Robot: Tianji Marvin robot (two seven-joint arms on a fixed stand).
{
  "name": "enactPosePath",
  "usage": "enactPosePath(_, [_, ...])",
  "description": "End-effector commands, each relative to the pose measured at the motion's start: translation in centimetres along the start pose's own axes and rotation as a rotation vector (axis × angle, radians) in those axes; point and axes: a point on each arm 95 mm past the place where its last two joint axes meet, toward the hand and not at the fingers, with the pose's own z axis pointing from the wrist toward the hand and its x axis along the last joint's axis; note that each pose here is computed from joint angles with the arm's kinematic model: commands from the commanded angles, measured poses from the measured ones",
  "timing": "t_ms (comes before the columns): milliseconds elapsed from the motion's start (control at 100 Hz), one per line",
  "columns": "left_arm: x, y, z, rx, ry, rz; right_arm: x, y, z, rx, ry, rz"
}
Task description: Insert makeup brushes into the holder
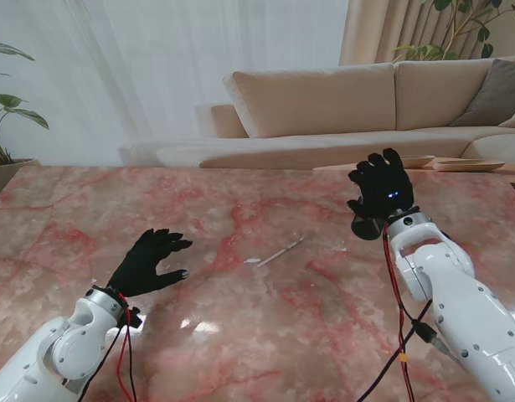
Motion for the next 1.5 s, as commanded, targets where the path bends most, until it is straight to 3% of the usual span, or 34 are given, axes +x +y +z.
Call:
enactPosePath(0, [0.4,0.1,0.0,-0.004,0.009,0.003,1.9,1.0,-0.2,-0.02,0.026,0.056])
enactPosePath(150, [0.7,-0.2,0.0,-0.003,0.019,0.011,4.7,2.4,-0.8,-0.053,0.074,0.154])
enactPosePath(310, [0.9,-0.5,-0.1,0.0,0.025,0.019,7.9,2.6,-1.4,-0.054,0.122,0.241])
enactPosePath(670, [1.0,-0.8,-0.3,0.002,0.034,0.03,13.8,0.0,-1.6,0.056,0.193,0.333])
enactPosePath(1180, [1.2,-0.7,-0.4,-0.004,0.034,0.029,16.5,-5.9,-0.7,0.241,0.194,0.287])
enactPosePath(1490, [1.2,-0.8,-0.6,-0.008,0.023,0.03,17.1,-7.6,0.2,0.271,0.192,0.289])
